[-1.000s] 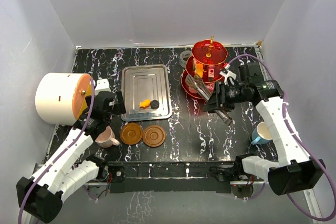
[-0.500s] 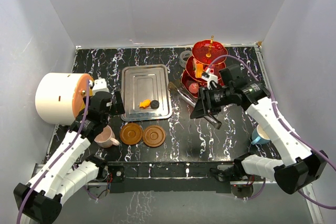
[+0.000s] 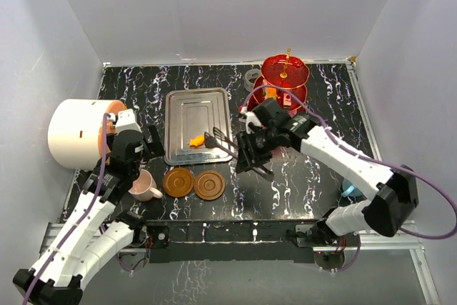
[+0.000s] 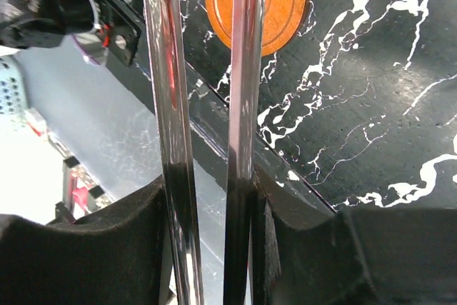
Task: Serve the afternoon tea
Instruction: Pick up the desert from the tray.
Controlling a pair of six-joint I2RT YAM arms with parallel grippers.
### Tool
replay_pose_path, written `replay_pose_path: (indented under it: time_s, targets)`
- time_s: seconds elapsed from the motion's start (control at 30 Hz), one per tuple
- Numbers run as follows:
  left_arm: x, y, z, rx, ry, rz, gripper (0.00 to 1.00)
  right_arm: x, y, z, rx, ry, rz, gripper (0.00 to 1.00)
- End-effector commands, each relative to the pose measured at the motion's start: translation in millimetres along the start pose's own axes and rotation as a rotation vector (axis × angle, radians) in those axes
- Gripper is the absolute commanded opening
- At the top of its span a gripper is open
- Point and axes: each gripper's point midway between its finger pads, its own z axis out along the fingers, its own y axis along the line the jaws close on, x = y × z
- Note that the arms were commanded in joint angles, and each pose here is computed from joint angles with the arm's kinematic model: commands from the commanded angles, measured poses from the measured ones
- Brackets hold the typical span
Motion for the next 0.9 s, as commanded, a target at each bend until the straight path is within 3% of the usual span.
replay_pose_path:
  time_s: [0.0,0.43,0.87]
  targets:
    - [-11.1,4.7,-5.2,-0.014,-0.047,-0.017,0.99,-14.3,0.7,22.0,0.068,-0.042,-0.058,0.35]
    - [-9.0,3.1,-2.7,-0.016,-0.023,0.004,0.99,-27.2,-15.2,60.0,0.152,0.007,-0.091,0.36]
    - [-11.5,6.7,-5.4,-0.026,-0.042,-0.004,0.99,-27.5,-7.9,108.3,0.083,0.070,-0.054,0.36]
